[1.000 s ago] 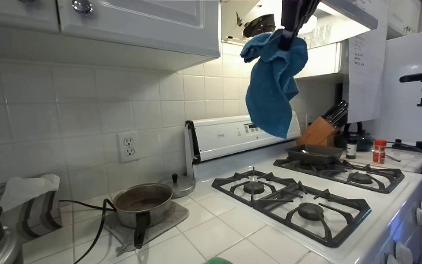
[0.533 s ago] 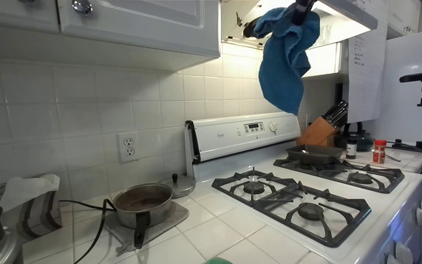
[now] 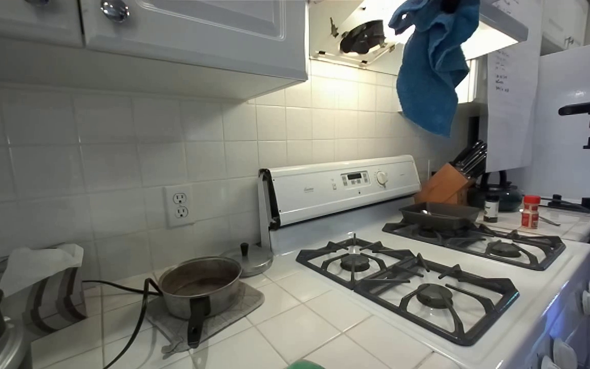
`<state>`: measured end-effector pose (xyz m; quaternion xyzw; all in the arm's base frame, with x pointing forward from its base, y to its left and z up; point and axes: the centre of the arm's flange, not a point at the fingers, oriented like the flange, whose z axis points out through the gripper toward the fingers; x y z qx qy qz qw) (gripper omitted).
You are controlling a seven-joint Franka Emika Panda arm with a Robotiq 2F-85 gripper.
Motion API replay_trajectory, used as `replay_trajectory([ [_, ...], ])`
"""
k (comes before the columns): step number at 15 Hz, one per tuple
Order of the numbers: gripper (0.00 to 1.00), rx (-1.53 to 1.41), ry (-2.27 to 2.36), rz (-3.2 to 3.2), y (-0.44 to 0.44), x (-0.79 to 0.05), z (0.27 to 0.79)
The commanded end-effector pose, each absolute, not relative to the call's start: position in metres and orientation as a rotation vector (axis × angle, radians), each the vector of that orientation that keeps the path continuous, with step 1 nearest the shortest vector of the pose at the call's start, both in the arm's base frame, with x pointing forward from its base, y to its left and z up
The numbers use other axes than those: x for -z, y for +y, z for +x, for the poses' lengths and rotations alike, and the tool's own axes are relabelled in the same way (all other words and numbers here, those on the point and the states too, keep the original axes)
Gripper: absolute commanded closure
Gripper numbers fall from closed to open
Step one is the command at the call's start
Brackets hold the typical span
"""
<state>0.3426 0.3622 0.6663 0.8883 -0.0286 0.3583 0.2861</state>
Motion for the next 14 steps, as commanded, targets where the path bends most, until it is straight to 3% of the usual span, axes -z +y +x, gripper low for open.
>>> replay_trajectory([
  [1, 0.97, -0.992, -0.179, 2.274, 0.352, -0.687, 0.328],
  [14, 0.97, -1.072, -0.36, 1.981, 0.325, -0.748, 0.289],
])
